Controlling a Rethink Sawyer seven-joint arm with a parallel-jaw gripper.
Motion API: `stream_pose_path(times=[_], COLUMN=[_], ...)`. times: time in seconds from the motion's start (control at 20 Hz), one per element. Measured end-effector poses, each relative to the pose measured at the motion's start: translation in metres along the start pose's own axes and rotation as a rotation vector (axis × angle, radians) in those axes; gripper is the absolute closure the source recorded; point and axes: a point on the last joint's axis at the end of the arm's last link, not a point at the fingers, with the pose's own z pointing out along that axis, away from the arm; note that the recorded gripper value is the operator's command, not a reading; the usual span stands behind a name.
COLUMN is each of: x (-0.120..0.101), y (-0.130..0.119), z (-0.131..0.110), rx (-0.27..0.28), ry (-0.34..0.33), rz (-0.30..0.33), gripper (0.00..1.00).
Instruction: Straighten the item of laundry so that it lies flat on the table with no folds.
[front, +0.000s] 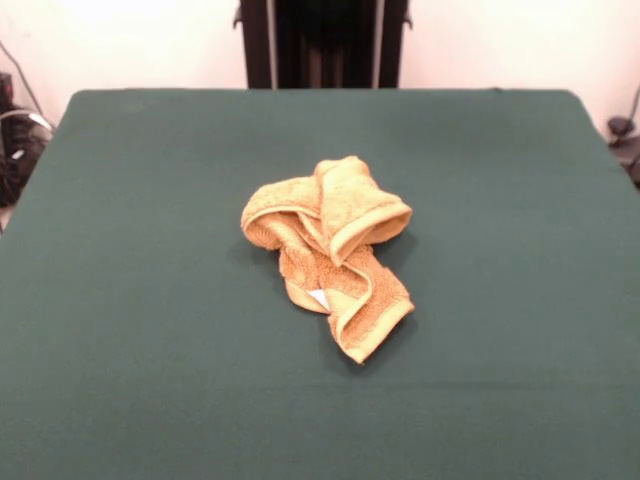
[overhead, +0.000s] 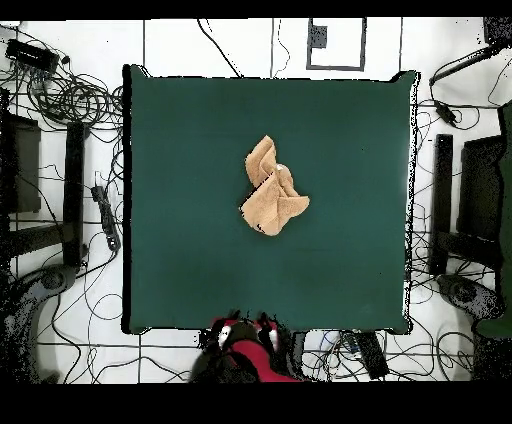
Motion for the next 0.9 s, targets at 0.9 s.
stream_pose_path(times=[0.9], x=[0.064], y=[0.0], z=[0.152], rx=[-0.028], ry=[0.061], rz=[-0.14], gripper=[0.0])
